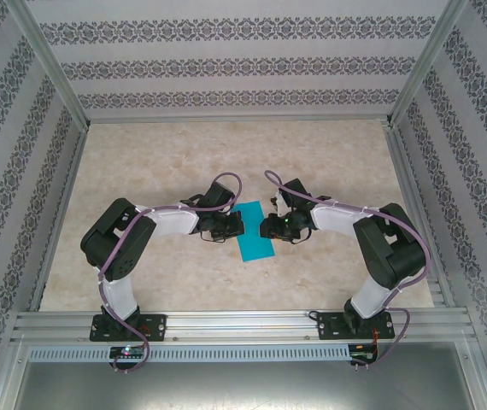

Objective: Fold a paper plane with a square sheet of paper (pick it up from the middle)
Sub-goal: Third fold the triangle at the center of the table.

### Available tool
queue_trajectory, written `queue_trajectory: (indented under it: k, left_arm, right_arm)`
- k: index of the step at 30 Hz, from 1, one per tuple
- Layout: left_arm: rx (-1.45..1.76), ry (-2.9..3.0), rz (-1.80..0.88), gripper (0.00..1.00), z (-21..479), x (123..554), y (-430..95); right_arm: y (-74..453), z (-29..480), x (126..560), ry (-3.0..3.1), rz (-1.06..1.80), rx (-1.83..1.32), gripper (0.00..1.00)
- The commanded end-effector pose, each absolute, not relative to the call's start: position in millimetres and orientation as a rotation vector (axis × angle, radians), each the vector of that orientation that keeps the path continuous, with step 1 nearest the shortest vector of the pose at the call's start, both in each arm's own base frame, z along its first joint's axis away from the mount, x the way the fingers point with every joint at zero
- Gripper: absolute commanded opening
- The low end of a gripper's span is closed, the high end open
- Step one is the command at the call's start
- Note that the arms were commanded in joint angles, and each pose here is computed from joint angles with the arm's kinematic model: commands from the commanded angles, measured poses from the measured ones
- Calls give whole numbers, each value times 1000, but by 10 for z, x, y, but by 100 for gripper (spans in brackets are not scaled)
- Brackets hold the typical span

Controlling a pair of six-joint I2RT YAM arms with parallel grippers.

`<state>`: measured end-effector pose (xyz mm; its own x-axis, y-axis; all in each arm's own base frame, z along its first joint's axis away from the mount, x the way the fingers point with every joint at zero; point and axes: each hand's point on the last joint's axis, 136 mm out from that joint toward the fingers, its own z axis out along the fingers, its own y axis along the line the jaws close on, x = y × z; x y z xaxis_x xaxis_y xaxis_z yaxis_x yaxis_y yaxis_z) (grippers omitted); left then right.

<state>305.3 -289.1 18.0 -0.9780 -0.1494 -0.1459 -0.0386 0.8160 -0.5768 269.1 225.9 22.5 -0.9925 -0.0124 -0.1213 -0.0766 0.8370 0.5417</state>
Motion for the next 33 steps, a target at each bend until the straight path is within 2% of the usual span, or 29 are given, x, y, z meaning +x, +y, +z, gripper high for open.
queue_trajectory:
  k: [1, 7, 15, 33]
  left_arm:
    - [-267, 2918, -660, 0, -201, 2869, -2542]
    - [-335, 2894, -648, 0, -183, 2851, -2456]
    - [-442, 2843, -584, 0, -157, 2879, -2297]
    - [-411, 2869, -661, 0, -169, 2842, -2384]
  right_arm:
    - [2271, 254, 2556, 2939, 857, -109, 38]
    - [2078, 438, 2457, 2918, 852, 38, 42]
    - [2141, 413, 2231, 2959, 933, 66, 43]
    - [2410, 283, 2388, 2963, 958, 46, 32]
